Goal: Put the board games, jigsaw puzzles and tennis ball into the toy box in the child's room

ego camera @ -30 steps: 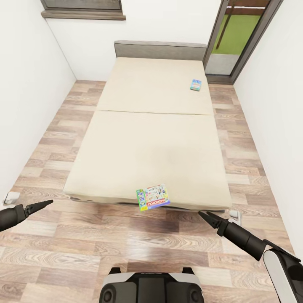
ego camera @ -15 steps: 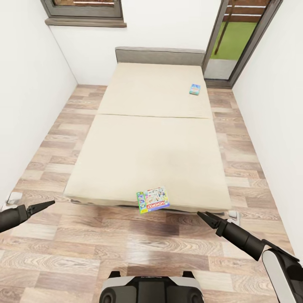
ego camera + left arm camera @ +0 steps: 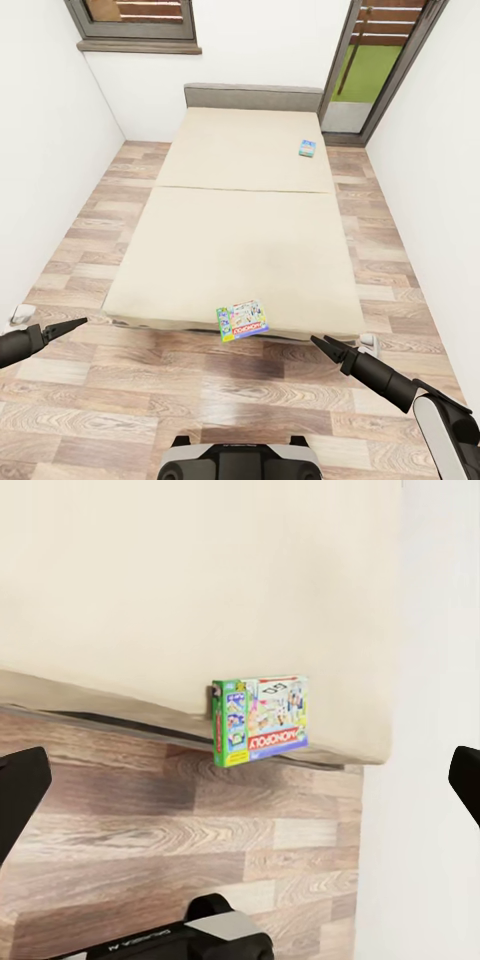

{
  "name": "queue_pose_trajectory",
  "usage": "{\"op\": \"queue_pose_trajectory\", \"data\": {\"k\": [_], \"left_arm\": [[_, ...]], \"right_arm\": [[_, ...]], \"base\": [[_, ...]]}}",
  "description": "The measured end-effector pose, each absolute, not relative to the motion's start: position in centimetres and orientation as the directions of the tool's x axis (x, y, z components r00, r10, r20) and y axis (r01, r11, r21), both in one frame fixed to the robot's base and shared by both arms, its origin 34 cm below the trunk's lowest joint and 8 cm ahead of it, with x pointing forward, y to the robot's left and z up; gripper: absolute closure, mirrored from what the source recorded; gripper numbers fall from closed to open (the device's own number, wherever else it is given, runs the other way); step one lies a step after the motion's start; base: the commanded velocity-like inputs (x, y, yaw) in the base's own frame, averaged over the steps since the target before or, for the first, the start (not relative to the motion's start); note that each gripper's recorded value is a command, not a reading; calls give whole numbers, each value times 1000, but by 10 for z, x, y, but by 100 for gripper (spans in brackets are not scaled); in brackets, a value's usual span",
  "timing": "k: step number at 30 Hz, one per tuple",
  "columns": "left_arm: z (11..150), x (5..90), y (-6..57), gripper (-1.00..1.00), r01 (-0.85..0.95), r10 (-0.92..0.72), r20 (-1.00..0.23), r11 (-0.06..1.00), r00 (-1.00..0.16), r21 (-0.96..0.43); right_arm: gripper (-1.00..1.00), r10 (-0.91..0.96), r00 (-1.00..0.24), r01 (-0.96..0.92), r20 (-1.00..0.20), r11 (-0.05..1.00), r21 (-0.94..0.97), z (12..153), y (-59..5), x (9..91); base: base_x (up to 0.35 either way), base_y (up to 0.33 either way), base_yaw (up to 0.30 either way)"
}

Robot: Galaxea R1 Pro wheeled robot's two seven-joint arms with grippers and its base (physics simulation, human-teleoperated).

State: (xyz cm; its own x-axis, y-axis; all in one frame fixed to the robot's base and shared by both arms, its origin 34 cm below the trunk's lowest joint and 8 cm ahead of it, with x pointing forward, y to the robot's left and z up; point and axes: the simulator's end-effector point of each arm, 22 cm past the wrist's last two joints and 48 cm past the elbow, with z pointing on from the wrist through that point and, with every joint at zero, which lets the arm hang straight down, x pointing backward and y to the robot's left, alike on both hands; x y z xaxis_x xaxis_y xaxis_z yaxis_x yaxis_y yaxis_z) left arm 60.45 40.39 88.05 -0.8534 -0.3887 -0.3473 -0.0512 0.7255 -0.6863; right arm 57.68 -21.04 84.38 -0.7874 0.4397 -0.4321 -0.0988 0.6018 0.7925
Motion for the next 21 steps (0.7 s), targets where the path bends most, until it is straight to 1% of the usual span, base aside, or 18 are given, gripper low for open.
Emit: {"op": "queue_pose_trajectory", "data": {"k": [21], "left_arm": [[898, 608, 404, -100, -27, -389, -377, 725, -841, -688]], "right_arm": [[-100, 440, -772, -127, -460, 602, 789, 860, -210, 582]], "base": [[0, 0, 0]]}}
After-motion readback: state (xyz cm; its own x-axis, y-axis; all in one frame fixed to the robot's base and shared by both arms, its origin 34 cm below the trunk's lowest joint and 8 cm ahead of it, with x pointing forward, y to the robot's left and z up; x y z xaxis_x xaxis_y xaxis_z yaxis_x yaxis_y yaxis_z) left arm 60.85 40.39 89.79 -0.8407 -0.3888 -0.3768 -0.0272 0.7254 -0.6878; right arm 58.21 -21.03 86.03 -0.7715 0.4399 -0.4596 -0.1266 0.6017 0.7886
